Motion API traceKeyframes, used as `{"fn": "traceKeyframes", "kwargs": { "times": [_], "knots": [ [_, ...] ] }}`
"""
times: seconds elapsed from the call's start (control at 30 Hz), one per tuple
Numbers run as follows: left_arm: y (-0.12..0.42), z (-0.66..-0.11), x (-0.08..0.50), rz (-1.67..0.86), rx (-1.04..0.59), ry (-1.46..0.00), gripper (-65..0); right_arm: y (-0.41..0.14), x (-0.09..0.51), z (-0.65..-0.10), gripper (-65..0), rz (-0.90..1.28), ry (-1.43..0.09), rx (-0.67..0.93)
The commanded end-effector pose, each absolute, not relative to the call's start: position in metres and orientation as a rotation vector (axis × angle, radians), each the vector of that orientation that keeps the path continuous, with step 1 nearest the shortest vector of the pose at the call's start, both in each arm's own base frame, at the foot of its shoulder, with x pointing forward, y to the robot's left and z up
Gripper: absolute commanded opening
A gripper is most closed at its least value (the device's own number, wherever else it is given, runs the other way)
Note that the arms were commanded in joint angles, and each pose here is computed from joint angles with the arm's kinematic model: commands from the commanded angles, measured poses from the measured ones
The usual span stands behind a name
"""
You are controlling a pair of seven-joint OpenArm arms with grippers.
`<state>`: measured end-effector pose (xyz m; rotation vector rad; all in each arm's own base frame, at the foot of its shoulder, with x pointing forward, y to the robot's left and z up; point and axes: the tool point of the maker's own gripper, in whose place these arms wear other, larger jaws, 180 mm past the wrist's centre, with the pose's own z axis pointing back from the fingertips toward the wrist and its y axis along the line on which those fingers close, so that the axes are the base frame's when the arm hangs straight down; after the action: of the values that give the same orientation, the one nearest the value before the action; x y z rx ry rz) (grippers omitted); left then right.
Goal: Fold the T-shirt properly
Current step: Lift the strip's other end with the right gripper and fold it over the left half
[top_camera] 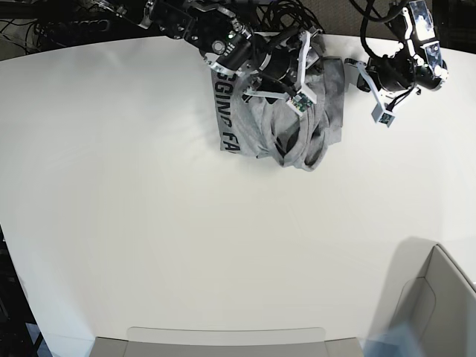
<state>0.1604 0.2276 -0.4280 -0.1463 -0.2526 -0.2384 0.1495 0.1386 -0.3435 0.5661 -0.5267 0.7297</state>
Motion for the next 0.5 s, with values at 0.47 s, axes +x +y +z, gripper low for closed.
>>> {"fn": "traceKeyframes", "kwargs": {
  "times": [0.47],
  "knots": [
    [0.233, -0.428, 0.155, -0.242, -0.126, -0.232, -65.0, 0.173, 0.149, -0.265, -33.6, 0.892, -0.760, 0.776]
  ]
}}
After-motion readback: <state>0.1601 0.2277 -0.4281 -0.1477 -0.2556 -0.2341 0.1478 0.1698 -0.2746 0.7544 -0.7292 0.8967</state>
